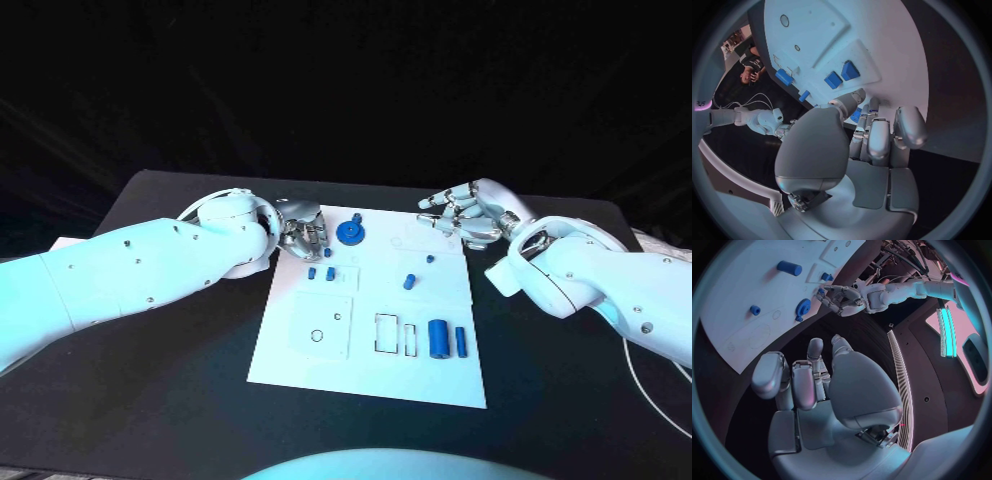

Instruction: Assemble the parts on the task board

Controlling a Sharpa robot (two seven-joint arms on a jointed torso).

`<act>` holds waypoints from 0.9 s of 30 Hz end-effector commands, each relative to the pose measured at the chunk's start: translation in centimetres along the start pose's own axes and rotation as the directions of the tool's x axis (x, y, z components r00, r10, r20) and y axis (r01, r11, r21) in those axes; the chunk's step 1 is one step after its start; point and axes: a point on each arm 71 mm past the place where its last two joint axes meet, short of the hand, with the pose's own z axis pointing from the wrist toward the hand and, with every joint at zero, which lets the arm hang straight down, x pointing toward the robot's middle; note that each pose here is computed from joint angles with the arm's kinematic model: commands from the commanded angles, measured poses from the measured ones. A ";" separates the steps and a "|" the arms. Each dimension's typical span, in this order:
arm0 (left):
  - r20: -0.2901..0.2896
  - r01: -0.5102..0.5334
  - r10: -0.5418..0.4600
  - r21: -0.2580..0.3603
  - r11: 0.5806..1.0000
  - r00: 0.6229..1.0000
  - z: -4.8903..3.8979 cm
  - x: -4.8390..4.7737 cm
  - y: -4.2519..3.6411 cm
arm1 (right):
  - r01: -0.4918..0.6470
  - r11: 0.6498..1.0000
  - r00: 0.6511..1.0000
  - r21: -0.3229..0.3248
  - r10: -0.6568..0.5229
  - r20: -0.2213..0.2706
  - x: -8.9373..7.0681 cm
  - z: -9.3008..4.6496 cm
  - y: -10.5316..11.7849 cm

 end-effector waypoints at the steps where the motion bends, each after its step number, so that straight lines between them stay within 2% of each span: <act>1: 0.061 0.060 -0.060 0.008 0.998 0.996 -0.25 -0.43 0.81 | 0.109 0.993 0.992 0.051 -0.105 -0.068 0.2 0.0 -0.7; 3: 0.132 0.162 -0.165 0.034 0.986 0.977 -0.60 -1.05 1.46 | 0.195 0.980 0.977 0.049 -0.190 -0.093 0.2 0.0 -1.0; 4: 0.169 0.233 -0.240 0.055 0.971 0.956 -0.84 -1.39 1.85 | 0.244 0.969 0.966 0.046 -0.239 -0.104 0.1 0.0 -1.2; 5: 0.201 0.319 -0.330 0.083 0.944 0.922 -1.12 -1.72 2.25 | 0.297 0.954 0.950 0.040 -0.291 -0.114 0.1 0.0 -1.3; 6: 0.224 0.418 -0.433 0.117 0.901 0.873 -1.42 -2.00 2.63 | 0.352 0.935 0.930 0.030 -0.346 -0.122 0.0 -0.1 -1.4; 8: 0.233 0.608 -0.635 0.182 0.772 0.736 -1.97 -2.33 3.26 | 0.440 0.898 0.891 0.012 -0.435 -0.133 0.0 -0.1 -1.5; 9: 0.225 0.689 -0.721 0.214 0.692 0.655 -2.23 -2.40 3.47 | 0.492 0.871 0.863 0.000 -0.487 -0.138 0.1 -0.1 -1.5; 11: 0.198 0.831 -0.877 0.283 0.480 0.439 -2.90 -2.39 3.84 | 0.579 0.815 0.805 -0.020 -0.575 -0.146 0.2 -0.1 -1.5; 12: 0.189 0.865 -0.917 0.310 0.394 0.350 -3.24 -2.36 3.90 | 0.615 0.788 0.777 -0.028 -0.611 -0.151 0.3 -0.1 -1.5; 13: 0.180 0.886 -0.944 0.332 0.324 0.278 -3.55 -2.29 3.93 | 0.645 0.763 0.751 -0.035 -0.642 -0.155 0.5 -0.2 -1.5; 16: 0.148 0.912 -0.981 0.373 0.171 0.124 -4.40 -1.91 3.72 | 0.717 0.695 0.681 -0.052 -0.715 -0.158 0.9 -0.4 -1.6; 19: 0.121 0.918 -0.990 0.382 0.109 0.067 -4.87 -1.47 3.27 | 0.748 0.661 0.649 -0.061 -0.747 -0.144 1.1 -0.3 -1.4; 23: 0.096 0.921 -0.995 0.383 0.072 0.038 -5.05 -1.09 2.67 | 0.763 0.642 0.632 -0.070 -0.765 -0.125 1.7 -0.1 -1.0; 27: 0.082 0.921 -0.996 0.385 0.057 0.028 -5.10 -0.92 2.24 | 0.767 0.637 0.627 -0.077 -0.769 -0.124 2.3 0.2 -0.8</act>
